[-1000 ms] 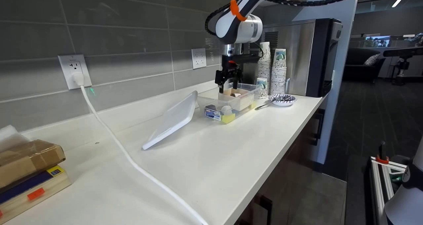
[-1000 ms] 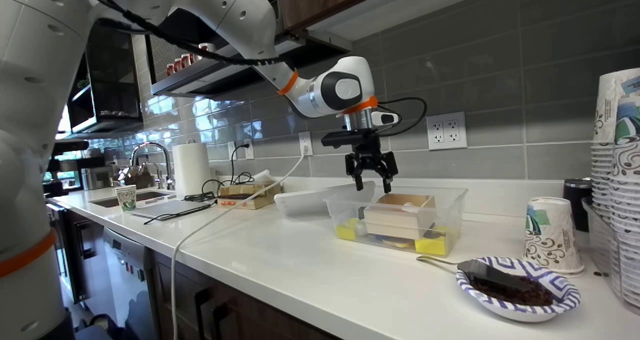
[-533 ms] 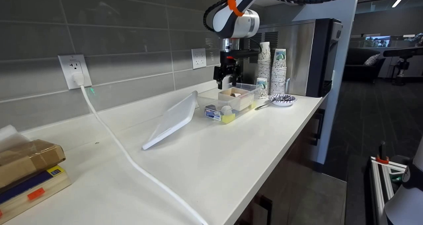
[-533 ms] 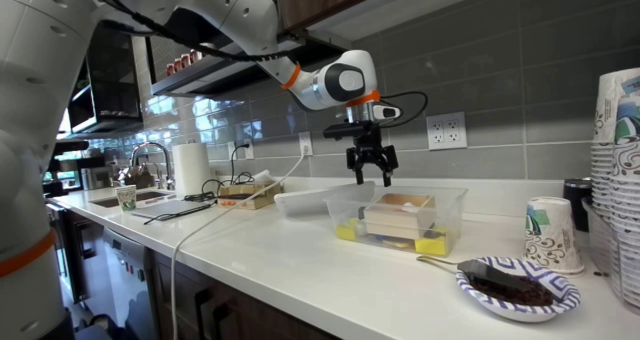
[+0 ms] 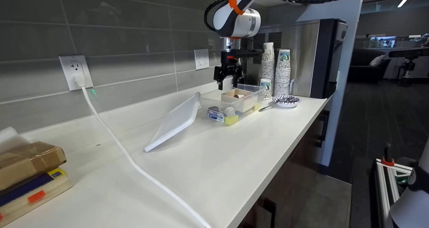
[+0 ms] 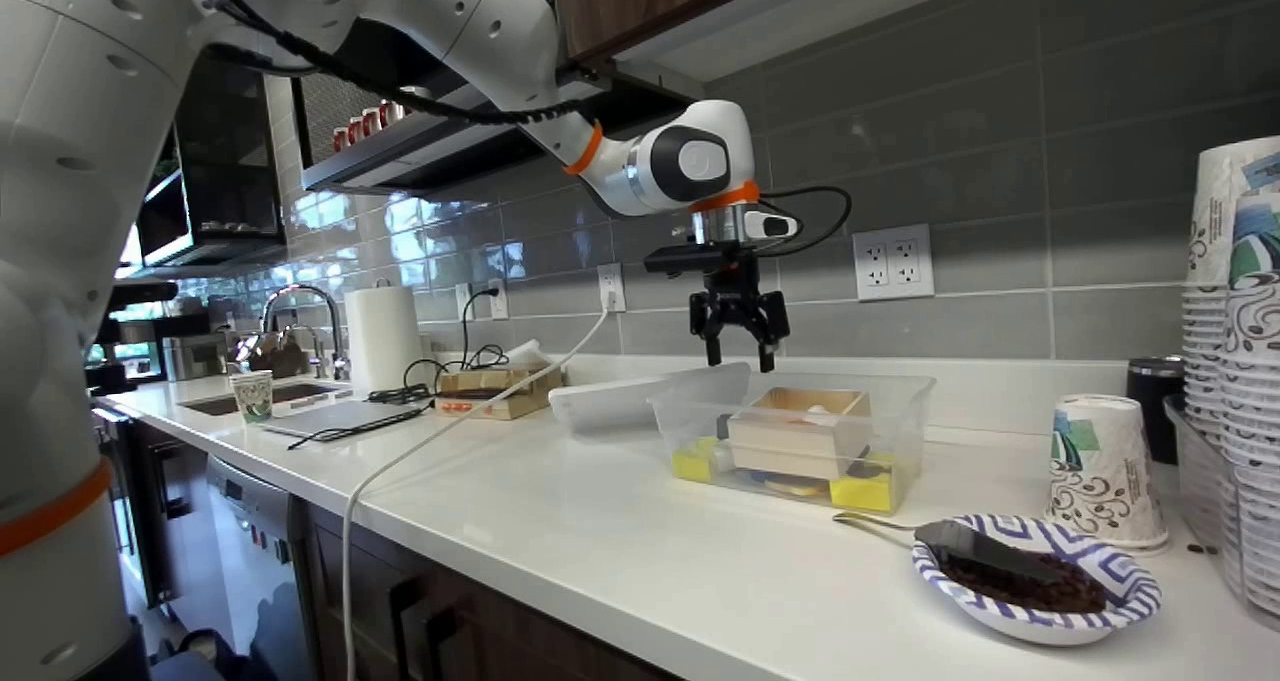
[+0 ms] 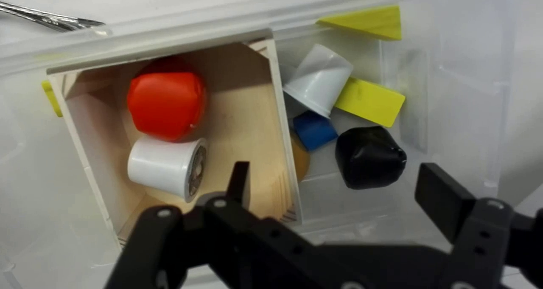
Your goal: Take the box out of the container
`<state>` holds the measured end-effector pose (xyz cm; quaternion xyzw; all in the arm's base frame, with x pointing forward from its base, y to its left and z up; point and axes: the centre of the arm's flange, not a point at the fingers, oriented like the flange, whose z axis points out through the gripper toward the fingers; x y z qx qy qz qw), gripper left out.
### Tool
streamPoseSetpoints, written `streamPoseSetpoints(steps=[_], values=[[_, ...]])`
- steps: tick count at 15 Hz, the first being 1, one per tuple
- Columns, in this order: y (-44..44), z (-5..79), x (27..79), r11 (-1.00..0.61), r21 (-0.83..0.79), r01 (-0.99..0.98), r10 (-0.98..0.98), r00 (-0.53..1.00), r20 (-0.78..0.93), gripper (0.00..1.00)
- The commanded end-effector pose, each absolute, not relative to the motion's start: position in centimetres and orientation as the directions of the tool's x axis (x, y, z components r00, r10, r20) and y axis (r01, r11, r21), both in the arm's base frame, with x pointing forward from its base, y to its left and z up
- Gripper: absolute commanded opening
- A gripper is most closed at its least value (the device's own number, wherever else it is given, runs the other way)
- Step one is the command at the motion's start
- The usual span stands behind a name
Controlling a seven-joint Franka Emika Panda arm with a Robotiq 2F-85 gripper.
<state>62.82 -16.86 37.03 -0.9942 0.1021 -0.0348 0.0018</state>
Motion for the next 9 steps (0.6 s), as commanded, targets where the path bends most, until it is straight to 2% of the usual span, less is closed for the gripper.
streamPoseSetpoints(steps=[1, 9], values=[[-16.9, 37.0, 62.8, -0.979, -0.011, -0.204, -0.204, 0.977, 0.069, 1.00], [-17.6, 34.6, 61.7, -0.973, 0.010, -0.230, -0.230, 0.973, 0.034, 1.00]])
